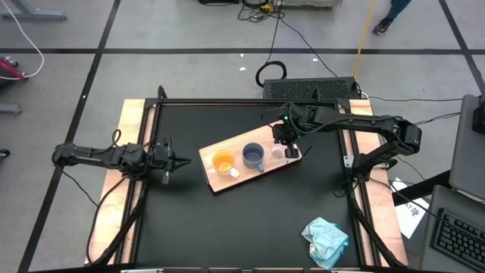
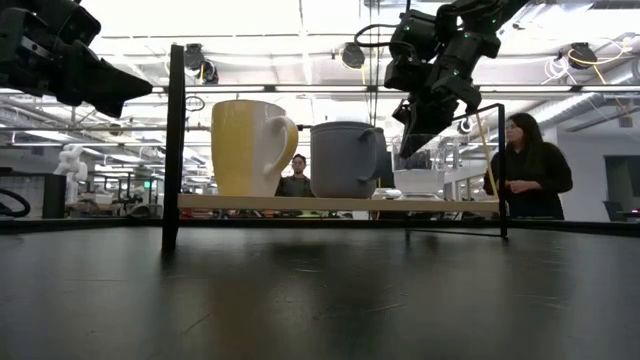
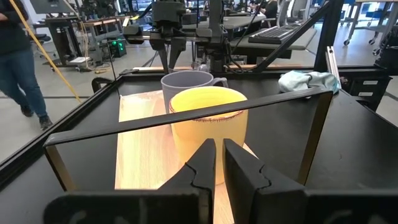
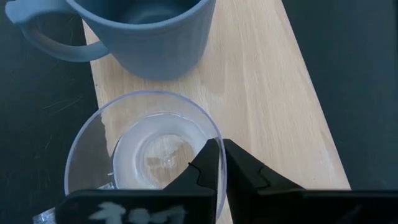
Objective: Stack small to large cups/mugs on shelf
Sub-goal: Put the transparent mug on the shelf, then return to home position
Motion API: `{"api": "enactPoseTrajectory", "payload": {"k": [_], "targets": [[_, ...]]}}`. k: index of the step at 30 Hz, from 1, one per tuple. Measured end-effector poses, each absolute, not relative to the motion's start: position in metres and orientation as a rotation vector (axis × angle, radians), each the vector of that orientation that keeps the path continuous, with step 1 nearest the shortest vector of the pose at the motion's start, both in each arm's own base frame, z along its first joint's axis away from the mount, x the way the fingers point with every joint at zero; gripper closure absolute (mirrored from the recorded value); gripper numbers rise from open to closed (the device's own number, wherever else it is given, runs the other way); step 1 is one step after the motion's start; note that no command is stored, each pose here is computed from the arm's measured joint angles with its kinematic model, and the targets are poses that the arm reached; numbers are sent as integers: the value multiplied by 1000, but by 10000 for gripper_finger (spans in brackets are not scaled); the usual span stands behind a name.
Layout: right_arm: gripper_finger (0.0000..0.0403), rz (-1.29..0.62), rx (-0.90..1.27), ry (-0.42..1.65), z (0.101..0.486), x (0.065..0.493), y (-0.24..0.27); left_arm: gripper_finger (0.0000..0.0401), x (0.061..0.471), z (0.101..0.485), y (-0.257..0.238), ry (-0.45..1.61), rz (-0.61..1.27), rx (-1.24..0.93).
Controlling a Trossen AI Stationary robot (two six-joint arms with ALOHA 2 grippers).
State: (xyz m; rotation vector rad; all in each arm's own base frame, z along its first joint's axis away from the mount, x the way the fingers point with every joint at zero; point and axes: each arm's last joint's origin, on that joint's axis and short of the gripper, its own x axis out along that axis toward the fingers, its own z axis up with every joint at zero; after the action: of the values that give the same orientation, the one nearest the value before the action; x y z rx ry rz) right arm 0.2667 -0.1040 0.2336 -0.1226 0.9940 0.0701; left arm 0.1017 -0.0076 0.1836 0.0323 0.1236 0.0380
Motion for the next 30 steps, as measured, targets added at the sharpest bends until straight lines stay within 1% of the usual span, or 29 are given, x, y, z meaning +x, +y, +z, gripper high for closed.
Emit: {"api": "enactPoseTrajectory", "payload": {"k": [6, 15, 24, 30], "targets": [[371, 73, -124, 996, 233, 266, -104, 368, 102, 184, -8, 124, 38, 32], [348, 73, -135, 983, 234, 268, -104, 368, 101, 181, -8, 146, 38, 34], [306, 68, -137, 967, 235, 269, -104, 368, 101, 181, -8, 155, 39, 21], [291, 67, -135, 967, 235, 269, -104, 368, 101, 180, -8, 160, 39, 24]]}}
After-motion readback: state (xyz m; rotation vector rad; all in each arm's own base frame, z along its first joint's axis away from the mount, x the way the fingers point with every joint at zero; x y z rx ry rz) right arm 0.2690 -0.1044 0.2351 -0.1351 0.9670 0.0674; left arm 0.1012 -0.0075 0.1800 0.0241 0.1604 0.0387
